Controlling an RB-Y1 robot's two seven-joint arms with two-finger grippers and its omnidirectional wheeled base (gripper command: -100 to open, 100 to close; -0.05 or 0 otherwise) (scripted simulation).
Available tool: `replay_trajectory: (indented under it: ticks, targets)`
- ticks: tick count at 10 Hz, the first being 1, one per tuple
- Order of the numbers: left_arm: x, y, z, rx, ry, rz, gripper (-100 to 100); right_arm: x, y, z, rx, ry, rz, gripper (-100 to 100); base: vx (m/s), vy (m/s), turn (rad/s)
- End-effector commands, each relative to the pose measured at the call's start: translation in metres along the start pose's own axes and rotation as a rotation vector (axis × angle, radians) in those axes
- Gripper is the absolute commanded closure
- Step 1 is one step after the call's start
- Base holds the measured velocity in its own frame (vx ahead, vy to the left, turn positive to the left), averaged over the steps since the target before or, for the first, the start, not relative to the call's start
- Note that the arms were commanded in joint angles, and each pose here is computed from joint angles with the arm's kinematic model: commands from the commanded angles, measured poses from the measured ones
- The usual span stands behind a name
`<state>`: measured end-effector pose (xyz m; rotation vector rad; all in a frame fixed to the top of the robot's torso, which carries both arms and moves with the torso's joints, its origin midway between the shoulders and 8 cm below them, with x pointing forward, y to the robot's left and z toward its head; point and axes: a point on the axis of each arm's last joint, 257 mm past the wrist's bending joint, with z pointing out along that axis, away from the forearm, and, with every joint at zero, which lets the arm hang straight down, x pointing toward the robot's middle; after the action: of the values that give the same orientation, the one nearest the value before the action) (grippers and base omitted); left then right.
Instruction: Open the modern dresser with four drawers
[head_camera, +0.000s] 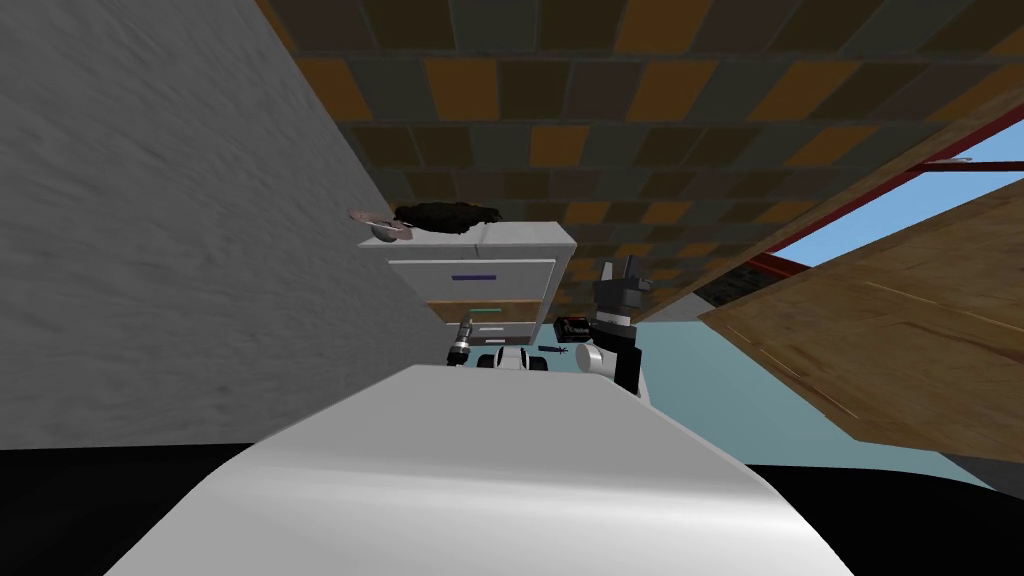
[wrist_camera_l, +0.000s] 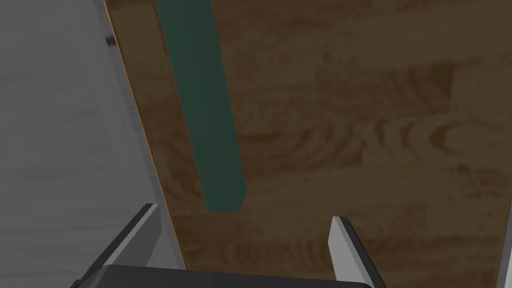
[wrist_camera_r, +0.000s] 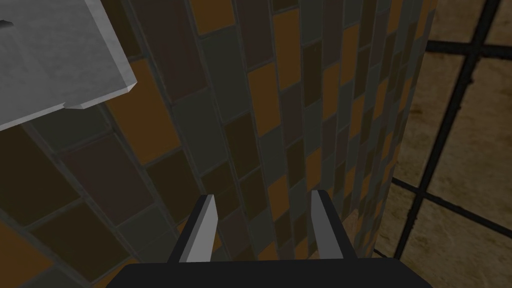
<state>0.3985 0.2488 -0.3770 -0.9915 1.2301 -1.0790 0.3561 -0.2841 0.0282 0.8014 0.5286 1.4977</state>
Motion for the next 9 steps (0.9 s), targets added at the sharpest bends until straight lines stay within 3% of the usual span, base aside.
replay_trajectory:
  ticks: [1,2,3,5,9]
  targets:
    - [-0.003,-0.005,0.016,0.0,0.0,0.0,-100,0.0,0.0,0.0,0.0,0.0,0.0,0,0.043,-0.004,0.001]
    - [-0.003,-0.004,0.013,0.002,0.0,0.001,-100,0.0,0.0,0.0,0.0,0.0,0.0,0,0.021,0.0,-0.001]
    - [0.0,-0.001,0.002,0.0,0.0,0.0,100,0.0,0.0,0.0,0.0,0.0,0.0,0,-0.017,0.009,-0.002]
    - [-0.001,-0.005,0.009,0.002,0.003,0.0,100,0.0,0.0,0.0,0.0,0.0,0.0,0,-0.058,0.002,0.014]
    - [-0.001,-0.011,0.016,0.007,0.011,0.0,100,0.0,0.0,0.0,0.0,0.0,0.0,0,-0.19,-0.013,0.021]
